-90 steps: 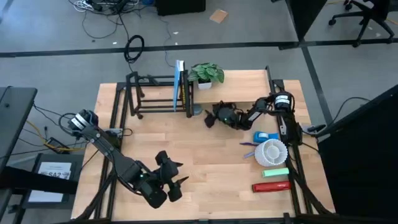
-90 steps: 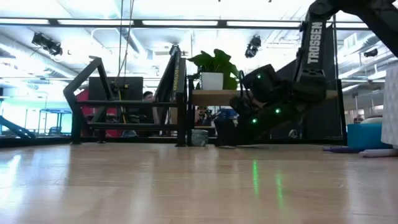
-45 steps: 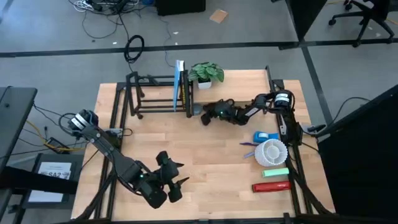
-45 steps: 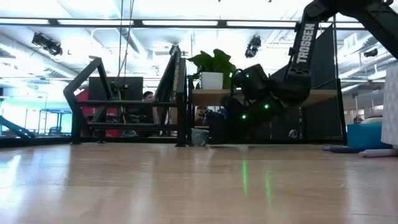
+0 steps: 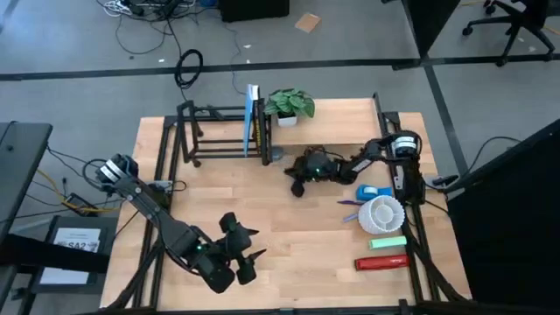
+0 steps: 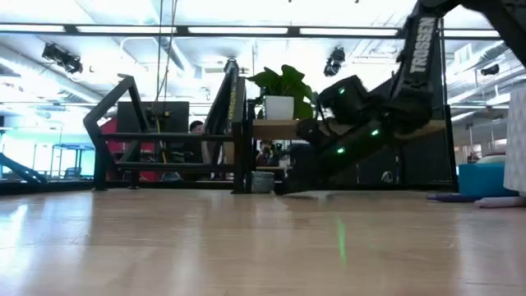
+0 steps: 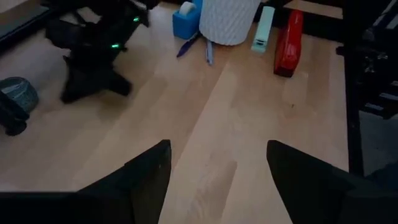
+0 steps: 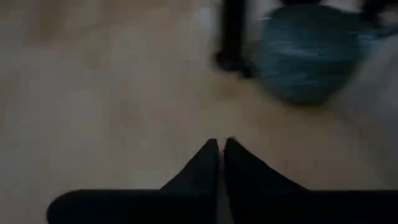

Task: Stock shelves
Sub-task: Remove the blue scented candle from under the shelf

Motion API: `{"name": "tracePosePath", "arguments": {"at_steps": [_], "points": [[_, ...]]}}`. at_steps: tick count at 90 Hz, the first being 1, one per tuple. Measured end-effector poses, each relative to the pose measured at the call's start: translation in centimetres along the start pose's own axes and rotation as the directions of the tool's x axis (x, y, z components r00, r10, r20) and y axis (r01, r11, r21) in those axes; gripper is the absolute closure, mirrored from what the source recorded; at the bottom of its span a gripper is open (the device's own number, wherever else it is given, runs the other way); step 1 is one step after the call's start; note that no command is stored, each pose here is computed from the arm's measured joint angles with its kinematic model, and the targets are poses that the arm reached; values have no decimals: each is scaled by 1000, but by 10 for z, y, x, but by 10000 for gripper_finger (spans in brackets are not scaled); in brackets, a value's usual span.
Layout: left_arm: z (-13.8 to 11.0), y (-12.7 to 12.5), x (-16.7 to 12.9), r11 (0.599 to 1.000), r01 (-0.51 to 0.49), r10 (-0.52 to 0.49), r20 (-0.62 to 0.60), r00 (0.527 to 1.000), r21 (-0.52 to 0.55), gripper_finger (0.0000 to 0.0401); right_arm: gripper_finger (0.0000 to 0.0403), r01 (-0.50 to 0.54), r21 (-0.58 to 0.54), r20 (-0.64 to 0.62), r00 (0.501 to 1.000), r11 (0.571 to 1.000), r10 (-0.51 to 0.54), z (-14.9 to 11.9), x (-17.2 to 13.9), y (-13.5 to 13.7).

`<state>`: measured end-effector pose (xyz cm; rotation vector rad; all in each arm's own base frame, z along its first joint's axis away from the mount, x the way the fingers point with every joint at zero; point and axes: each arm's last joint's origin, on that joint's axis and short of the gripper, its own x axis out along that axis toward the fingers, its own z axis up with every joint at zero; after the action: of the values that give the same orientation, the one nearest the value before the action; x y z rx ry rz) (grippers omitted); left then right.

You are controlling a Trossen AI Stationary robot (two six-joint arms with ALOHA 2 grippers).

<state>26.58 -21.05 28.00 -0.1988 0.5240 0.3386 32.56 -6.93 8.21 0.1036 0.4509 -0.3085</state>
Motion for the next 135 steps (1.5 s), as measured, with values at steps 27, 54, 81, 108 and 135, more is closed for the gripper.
{"name": "tracePosePath", "arguments": {"at_steps": [27, 54, 81, 108, 135], "points": [[0, 0, 0, 1000, 1, -1, 2, 1000, 7, 158, 403, 146, 105, 162, 973, 984, -162, 49, -4, -3], [2, 0, 1, 1000, 4, -4, 9, 1000, 8, 158, 403, 208, 105, 58, 975, 972, -215, 58, 28, -14], [3, -1, 2, 1000, 8, -9, 15, 1000, 11, 158, 403, 235, 97, 7, 971, 967, -237, 55, 28, -17], [4, -1, 1, 1000, 15, -15, 21, 1000, 2, 158, 403, 208, 70, -106, 974, 976, -200, 50, 22, -4], [5, -2, 1, 1000, 19, -19, 25, 1000, -3, 158, 403, 69, 57, -292, 955, 996, -49, 70, -34, 34]]}}
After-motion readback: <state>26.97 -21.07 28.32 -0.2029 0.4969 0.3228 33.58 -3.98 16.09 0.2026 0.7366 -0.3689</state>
